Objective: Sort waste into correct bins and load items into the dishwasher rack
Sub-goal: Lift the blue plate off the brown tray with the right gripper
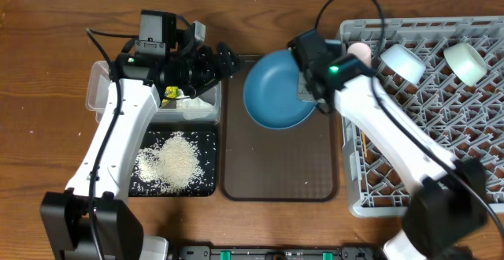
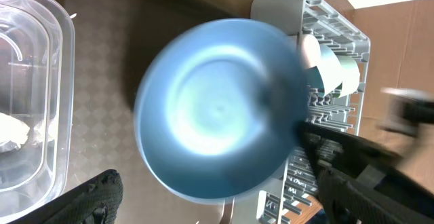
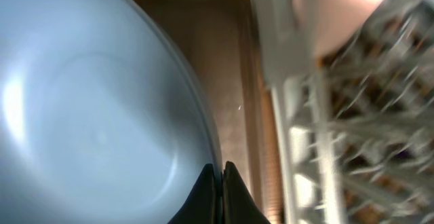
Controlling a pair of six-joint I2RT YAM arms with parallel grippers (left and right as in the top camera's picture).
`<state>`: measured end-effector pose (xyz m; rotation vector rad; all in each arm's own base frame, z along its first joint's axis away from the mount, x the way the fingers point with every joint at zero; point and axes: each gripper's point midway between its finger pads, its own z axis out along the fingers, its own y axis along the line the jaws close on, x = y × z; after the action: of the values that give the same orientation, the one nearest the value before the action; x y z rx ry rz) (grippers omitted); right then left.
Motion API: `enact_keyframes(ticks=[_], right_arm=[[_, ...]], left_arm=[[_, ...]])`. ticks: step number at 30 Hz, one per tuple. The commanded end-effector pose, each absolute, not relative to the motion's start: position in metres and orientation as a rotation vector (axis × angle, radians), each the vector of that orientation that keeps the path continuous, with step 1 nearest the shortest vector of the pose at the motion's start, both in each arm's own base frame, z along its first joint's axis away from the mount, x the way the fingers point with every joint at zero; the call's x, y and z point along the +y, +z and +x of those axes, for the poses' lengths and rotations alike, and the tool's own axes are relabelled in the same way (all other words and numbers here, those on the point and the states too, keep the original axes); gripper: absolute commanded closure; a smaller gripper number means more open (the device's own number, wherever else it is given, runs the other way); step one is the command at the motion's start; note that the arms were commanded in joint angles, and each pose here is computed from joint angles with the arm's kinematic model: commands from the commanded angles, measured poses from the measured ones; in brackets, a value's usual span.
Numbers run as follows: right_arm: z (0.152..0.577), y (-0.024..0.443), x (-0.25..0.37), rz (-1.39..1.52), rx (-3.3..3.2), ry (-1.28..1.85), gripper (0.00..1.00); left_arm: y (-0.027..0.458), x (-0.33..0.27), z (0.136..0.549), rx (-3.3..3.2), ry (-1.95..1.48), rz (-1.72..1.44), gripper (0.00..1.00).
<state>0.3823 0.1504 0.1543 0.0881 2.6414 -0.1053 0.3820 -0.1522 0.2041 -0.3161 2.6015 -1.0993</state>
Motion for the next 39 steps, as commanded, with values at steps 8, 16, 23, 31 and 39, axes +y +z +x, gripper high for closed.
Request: enact_keyframes(ticks=[8, 16, 23, 31, 39], right_arm=[[0.362, 0.292, 0.057, -0.294, 2.287, -0.665, 0.99], [0.33, 0.335, -0.019, -0.327, 2.211, -1.193, 0.99], [0.316, 0.348, -0.075, -0.39, 2.258, -1.515, 0.99], [0.293, 0.349, -0.141, -0.322, 2.396, -1.684, 0.99], [0.282, 0.355, -0.183, -0.156, 2.428, -1.741, 0.99]], left_arm=[[0.21, -0.151, 0.383, 2.585, -1.088, -0.312, 0.06], [0.21, -0.151, 0.383, 2.585, -1.088, -0.312, 0.06], [0.21, -0.151, 0.383, 2.585, -1.088, -0.312, 0.06], [0.21, -0.151, 0.383, 2.585, -1.088, -0.312, 0.06], [0.21, -0.151, 0.383, 2.585, -1.088, -0.312, 0.06]])
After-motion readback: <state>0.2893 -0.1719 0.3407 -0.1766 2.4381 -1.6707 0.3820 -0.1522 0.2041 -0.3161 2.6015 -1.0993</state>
